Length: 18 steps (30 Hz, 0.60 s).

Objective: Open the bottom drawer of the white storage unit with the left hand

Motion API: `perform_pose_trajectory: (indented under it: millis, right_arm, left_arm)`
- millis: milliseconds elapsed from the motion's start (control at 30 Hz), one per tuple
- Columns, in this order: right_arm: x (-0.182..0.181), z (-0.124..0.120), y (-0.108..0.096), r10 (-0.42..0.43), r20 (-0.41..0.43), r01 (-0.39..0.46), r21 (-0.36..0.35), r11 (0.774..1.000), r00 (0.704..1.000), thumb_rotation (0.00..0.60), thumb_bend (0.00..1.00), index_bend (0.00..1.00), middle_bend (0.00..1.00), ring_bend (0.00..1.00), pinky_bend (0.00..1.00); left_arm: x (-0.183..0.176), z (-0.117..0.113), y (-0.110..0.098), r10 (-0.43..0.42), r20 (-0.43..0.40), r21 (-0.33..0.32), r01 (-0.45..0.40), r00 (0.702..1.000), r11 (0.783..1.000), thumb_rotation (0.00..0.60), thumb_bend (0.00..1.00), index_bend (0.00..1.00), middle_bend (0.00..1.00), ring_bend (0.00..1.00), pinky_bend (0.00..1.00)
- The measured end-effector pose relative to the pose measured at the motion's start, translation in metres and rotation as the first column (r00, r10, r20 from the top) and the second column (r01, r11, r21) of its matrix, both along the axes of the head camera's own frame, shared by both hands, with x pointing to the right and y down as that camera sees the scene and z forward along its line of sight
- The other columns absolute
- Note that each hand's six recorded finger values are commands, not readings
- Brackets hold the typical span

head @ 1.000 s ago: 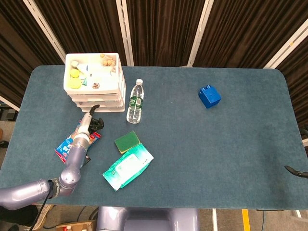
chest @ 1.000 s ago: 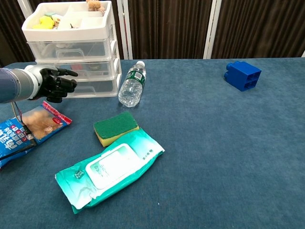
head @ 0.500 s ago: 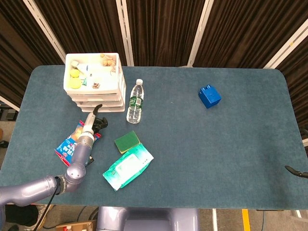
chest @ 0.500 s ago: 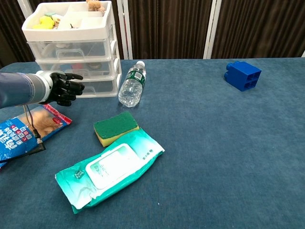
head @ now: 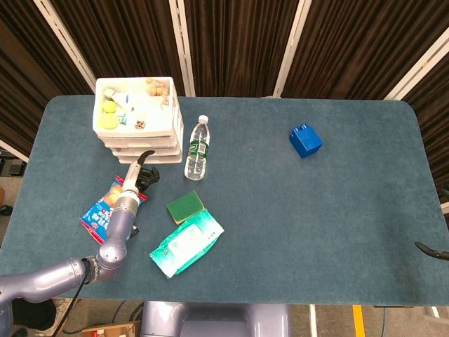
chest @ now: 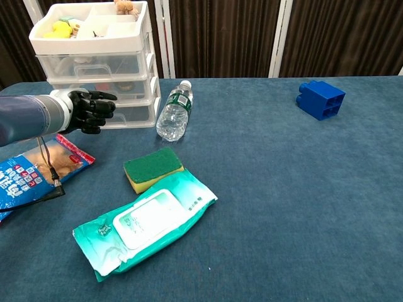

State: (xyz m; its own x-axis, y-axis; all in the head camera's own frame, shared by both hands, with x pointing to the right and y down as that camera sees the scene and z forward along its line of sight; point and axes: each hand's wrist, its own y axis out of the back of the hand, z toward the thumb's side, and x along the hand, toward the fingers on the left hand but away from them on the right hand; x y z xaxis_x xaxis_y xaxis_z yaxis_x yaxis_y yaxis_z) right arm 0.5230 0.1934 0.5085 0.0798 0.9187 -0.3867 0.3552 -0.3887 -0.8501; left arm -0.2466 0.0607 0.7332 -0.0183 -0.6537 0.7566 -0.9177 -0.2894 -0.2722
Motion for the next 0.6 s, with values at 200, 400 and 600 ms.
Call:
perform_pose_trajectory:
  millis: [200, 400, 600]
  right_arm:
    - [-0.0004, 0.0001, 0.0002, 0.000, 0.000, 0.000, -0.001, 1.000, 1.000, 0.600, 0.12, 0.00, 0.00, 0.00, 0.00]
    - [-0.0012, 0.0005, 0.0007, -0.004, -0.001, 0.004, -0.002, 1.000, 1.000, 0.600, 0.12, 0.00, 0.00, 0.00, 0.00]
    - [-0.0012, 0.0005, 0.0005, -0.003, -0.001, 0.003, -0.001, 1.000, 1.000, 0.600, 0.12, 0.00, 0.00, 0.00, 0.00]
  left_arm:
    - [0.0008, 0.0048, 0.0010, -0.005, -0.008, -0.021, 0.005, 1.000, 1.000, 0.600, 0.72, 0.10, 0.96, 0.97, 0.96]
    - [0.0042, 0.0068, -0.0003, -0.003, -0.025, -0.026, 0.003, 1.000, 1.000, 0.600, 0.73, 0.15, 0.96, 0.97, 0.96]
    - [0.0053, 0.0052, -0.0004, -0.004, -0.038, -0.021, 0.003, 0.999, 1.000, 0.600, 0.73, 0.21, 0.96, 0.97, 0.96]
